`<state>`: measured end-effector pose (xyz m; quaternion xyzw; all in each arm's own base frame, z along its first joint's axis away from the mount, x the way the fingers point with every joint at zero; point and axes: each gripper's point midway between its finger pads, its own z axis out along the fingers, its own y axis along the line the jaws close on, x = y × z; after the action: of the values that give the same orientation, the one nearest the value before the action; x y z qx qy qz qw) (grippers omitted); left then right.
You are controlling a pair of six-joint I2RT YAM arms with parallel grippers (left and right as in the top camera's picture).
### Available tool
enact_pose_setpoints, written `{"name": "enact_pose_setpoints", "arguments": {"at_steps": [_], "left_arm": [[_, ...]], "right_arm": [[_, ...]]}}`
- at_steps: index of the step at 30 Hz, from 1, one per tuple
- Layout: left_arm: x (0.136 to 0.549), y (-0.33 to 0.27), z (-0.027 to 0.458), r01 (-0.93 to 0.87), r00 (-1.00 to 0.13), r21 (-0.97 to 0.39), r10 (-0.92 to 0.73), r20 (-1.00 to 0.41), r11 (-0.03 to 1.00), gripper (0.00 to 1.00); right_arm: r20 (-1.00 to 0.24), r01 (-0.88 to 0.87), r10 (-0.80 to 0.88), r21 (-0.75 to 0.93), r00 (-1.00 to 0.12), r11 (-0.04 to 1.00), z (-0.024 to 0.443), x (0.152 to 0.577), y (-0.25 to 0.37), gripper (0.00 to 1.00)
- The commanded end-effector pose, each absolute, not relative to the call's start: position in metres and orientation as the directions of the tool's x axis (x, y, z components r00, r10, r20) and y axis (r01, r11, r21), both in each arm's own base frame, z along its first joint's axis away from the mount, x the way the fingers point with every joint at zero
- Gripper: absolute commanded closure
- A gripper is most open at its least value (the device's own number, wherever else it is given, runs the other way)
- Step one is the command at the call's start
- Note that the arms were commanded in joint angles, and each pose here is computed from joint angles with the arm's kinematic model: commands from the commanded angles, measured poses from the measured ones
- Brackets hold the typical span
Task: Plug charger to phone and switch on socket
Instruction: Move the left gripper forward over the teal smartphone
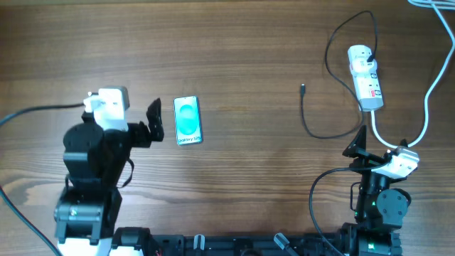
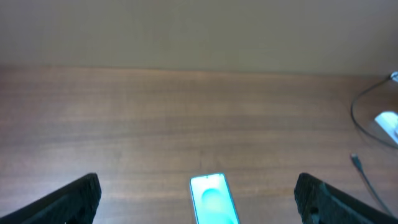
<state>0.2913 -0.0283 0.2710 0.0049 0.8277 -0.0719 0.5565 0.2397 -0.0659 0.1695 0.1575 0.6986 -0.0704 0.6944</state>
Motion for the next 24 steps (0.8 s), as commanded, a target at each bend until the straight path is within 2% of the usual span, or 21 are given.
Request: {"name": "enact_pose_setpoints", "arguments": {"at_steps": [1, 7, 12, 24], "left_arm": [[0.297, -0.032, 0.289, 0.091, -0.427, -0.136, -0.085, -0.9, 0.986, 0.0], [0.301, -0.035, 0.283, 0.094, -0.492, -0.145, -0.081, -0.867, 0.985, 0.0], [0.299, -0.044, 0.283, 0.14, -0.501, -0.171, -0.08, -0.862, 0.975, 0.0], [0.284, -0.086, 0.284, 0.342, -0.544, -0.303, -0.075, -0.835, 0.889, 0.0]], "right_arm": [[-0.994, 0.305, 0.109, 0.108, 0.012, 0.946, 0.17, 0.24, -0.064, 0.0], [-0.994, 0.305, 0.109, 0.108, 0.012, 0.946, 0.17, 0.24, -0.064, 0.0], [-0.994, 0.305, 0.11, 0.108, 0.012, 0.946, 0.17, 0.24, -0.064, 0.0], [-0.994, 0.305, 0.109, 0.108, 0.012, 0.946, 0.17, 0.24, -0.064, 0.0]]}}
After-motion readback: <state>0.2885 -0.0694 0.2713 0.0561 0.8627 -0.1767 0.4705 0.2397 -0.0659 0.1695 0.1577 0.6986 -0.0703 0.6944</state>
